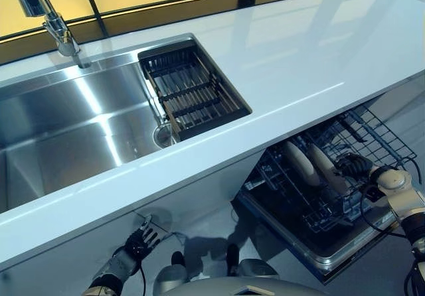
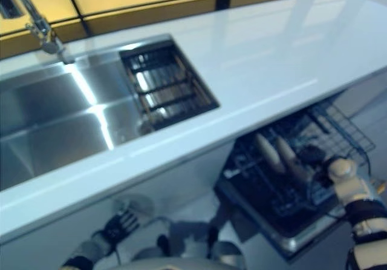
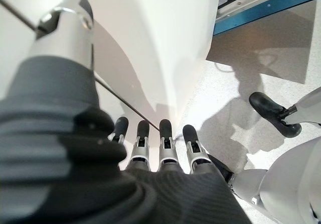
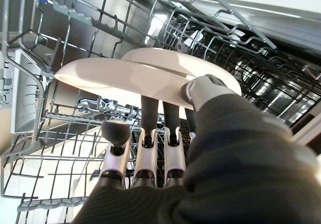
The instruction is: Take plates into dishwasher
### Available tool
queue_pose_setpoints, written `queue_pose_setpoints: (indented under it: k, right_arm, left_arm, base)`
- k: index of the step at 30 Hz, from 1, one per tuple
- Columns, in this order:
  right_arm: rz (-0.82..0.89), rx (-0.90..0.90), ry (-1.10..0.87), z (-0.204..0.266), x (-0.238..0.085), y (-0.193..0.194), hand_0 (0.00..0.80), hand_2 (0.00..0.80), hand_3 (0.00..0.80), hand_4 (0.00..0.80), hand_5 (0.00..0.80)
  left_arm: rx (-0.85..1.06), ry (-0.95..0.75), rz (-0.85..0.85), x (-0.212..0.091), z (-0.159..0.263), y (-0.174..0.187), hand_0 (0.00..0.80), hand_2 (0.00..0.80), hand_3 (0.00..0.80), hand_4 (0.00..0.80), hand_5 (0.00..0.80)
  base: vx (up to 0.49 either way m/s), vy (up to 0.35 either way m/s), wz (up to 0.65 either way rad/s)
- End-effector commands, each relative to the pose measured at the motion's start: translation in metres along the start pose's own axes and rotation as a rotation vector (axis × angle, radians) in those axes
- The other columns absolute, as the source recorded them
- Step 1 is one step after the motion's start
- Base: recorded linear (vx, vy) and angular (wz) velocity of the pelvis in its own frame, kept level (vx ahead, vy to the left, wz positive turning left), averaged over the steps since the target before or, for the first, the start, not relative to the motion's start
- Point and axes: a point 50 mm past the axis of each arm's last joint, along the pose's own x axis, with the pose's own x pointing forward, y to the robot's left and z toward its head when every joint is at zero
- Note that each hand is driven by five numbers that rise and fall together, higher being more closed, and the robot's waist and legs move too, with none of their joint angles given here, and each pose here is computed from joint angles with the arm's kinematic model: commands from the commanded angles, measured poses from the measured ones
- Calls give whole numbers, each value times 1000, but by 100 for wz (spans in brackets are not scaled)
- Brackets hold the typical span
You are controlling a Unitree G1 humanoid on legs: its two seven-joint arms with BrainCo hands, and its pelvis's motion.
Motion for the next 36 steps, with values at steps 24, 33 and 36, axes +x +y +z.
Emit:
queue_pose_setpoints:
  k: [24,33,36]
  right_arm:
    - [-36,39,57,24,27,-6,800,800,800,800,800]
    - [-82,37,132,7,20,-19,800,800,800,800,800]
    - [-113,26,155,1,14,-30,800,800,800,800,800]
  left_arm:
    - [32,-132,-147,9,51,-72,0,0,0,0,0]
    - [28,-133,-134,9,51,-68,0,0,0,0,0]
    - [28,-130,-130,8,51,-66,0,0,0,0,0]
  base:
    - [-24,-22,5]
    - [3,-1,0]
    - [0,0,0]
